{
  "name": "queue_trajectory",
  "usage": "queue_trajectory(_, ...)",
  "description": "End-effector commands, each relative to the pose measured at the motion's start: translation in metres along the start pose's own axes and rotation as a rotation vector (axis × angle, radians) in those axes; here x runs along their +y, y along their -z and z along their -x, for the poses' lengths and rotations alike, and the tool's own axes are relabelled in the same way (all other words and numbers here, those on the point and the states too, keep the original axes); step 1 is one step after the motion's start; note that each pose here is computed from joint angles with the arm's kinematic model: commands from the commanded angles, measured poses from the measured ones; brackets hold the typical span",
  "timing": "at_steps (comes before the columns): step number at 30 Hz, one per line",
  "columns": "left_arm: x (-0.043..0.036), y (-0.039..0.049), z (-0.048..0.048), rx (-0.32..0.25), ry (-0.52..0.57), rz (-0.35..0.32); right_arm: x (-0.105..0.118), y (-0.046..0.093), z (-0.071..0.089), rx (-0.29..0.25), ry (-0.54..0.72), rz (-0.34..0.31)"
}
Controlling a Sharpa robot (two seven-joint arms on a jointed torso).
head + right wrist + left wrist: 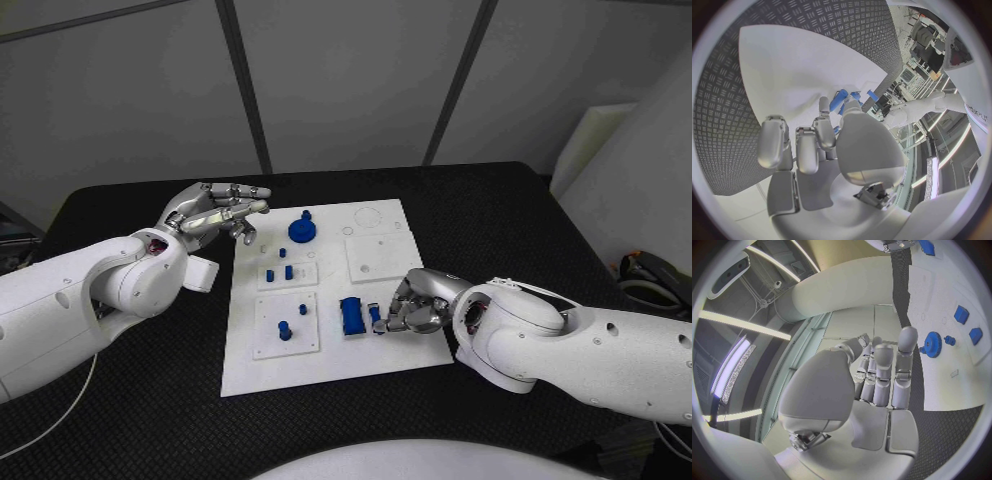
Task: Assemble the parts on the task board
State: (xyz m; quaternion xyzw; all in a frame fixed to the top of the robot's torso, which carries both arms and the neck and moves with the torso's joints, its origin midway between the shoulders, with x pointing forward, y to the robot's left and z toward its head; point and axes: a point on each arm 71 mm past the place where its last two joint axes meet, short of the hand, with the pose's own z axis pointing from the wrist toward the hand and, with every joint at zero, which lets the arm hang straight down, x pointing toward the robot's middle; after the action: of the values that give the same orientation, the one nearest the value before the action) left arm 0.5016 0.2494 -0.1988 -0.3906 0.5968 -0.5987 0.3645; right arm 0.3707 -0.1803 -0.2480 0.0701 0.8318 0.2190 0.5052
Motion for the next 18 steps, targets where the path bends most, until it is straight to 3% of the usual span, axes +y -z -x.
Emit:
queue_trajectory(1,-0.001,-0.0003,-0.0009,0.011,0.006,0.0,0.0003,0.0009,0.0001,0.012,0.033,0.023)
queue_trajectory(18,-0.0007,-0.0006,-0.0011,0.011,0.006,0.001,-0.0034,-0.004,0.0009,0.002,0.017,0.019)
